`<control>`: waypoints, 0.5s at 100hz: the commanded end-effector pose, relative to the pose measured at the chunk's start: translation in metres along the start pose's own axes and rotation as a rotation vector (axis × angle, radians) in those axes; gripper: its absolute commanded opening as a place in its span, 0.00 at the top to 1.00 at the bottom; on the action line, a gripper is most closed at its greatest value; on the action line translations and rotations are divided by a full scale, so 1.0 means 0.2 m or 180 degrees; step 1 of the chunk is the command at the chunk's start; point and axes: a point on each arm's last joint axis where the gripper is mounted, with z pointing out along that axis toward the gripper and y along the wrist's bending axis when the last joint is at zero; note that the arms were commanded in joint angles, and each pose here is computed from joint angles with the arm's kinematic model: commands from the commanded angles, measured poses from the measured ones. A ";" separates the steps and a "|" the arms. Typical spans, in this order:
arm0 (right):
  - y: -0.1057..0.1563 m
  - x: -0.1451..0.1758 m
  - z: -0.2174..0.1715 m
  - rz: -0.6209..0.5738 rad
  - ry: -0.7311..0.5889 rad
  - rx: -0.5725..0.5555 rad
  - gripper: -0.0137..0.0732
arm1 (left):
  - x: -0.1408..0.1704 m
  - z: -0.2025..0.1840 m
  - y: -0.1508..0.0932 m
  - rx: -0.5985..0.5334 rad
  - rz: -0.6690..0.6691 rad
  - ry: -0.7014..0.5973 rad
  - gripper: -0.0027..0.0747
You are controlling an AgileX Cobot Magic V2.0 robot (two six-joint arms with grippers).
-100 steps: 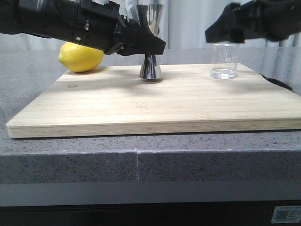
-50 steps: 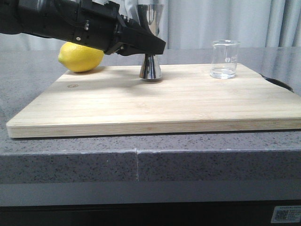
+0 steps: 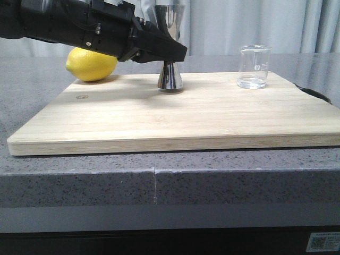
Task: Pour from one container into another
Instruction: 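Open the right gripper and lift it away from the beaker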
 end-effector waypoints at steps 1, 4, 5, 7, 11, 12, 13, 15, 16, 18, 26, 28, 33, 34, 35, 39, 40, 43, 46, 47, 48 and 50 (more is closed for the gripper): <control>0.00 -0.07 -0.03 -0.0022 -0.0185 -0.0014 0.21 | -0.18 -0.04 -0.05 0.0080 0.0060 -0.0393 0.99; 0.00 -0.07 -0.03 -0.0022 -0.0185 -0.0014 0.21 | -0.18 -0.04 -0.05 0.0080 0.0060 -0.0393 0.99; 0.00 -0.07 -0.03 -0.0022 -0.0185 -0.0014 0.21 | -0.18 -0.04 -0.05 0.0080 0.0060 -0.0393 0.99; 0.00 -0.07 -0.03 -0.0022 -0.0185 -0.0014 0.21 | -0.18 -0.04 -0.05 0.0080 0.0060 -0.0393 0.99; 0.00 -0.07 -0.03 -0.0022 -0.0185 -0.0014 0.21 | -0.18 -0.04 -0.05 0.0080 0.0060 -0.0393 0.99; 0.00 -0.07 -0.03 -0.0022 -0.0185 -0.0014 0.21 | -0.18 -0.04 -0.05 0.0080 0.0060 -0.0393 0.99; 0.00 -0.07 -0.03 -0.0022 -0.0185 -0.0014 0.21 | -0.18 -0.04 -0.05 0.0080 0.0060 -0.0393 0.99; 0.00 -0.07 -0.03 -0.0022 -0.0182 -0.0009 0.21 | -0.18 -0.04 -0.05 0.0080 0.0060 -0.0393 0.99; 0.00 -0.07 -0.03 -0.0022 -0.0182 -0.0009 0.21 | -0.18 -0.04 -0.05 0.0080 0.0060 -0.0393 0.99; 0.00 -0.07 -0.03 -0.0022 -0.0182 -0.0009 0.21 | -0.18 -0.04 -0.05 0.0080 0.0060 -0.0393 0.99; 0.00 -0.07 -0.03 -0.0022 -0.0179 -0.0004 0.21 | -0.18 -0.04 -0.05 0.0080 0.0060 -0.0393 0.99; 0.00 -0.07 -0.03 -0.0021 -0.0176 0.0002 0.21 | -0.18 -0.04 -0.05 0.0080 0.0060 -0.0393 0.99; 0.00 -0.07 -0.03 -0.0021 -0.0173 0.0008 0.21 | -0.18 -0.04 -0.05 0.0080 0.0060 -0.0393 0.99; 0.00 -0.07 -0.03 -0.0021 -0.0173 0.0008 0.21 | -0.18 -0.04 -0.05 0.0080 0.0060 -0.0393 0.99; 0.00 -0.07 -0.03 -0.0021 -0.0173 0.0008 0.21 | -0.18 -0.04 -0.05 0.0080 0.0060 -0.0393 0.99; 0.00 -0.07 -0.03 -0.0021 -0.0170 0.0014 0.21 | -0.18 -0.04 -0.05 0.0080 0.0060 -0.0393 0.99; 0.00 -0.07 -0.03 -0.0021 -0.0170 0.0014 0.21 | -0.18 -0.04 -0.05 0.0080 0.0060 -0.0393 0.99; 0.00 -0.07 -0.03 -0.0022 -0.0166 0.0020 0.21 | -0.18 -0.04 -0.05 0.0080 0.0060 -0.0393 0.99; 0.00 -0.07 -0.03 -0.0022 -0.0166 0.0020 0.21 | -0.18 -0.04 -0.05 0.0080 0.0060 -0.0393 0.99; 0.00 -0.07 -0.03 -0.0022 -0.0166 0.0020 0.21 | -0.18 -0.04 -0.05 0.0080 0.0060 -0.0393 0.99; 0.00 -0.07 -0.03 -0.0022 -0.0166 0.0020 0.21 | -0.18 -0.04 -0.05 0.0080 0.0060 -0.0393 0.99; 0.00 -0.07 -0.03 -0.0022 -0.0166 0.0020 0.21 | -0.18 -0.04 -0.05 0.0080 0.0060 -0.0393 0.99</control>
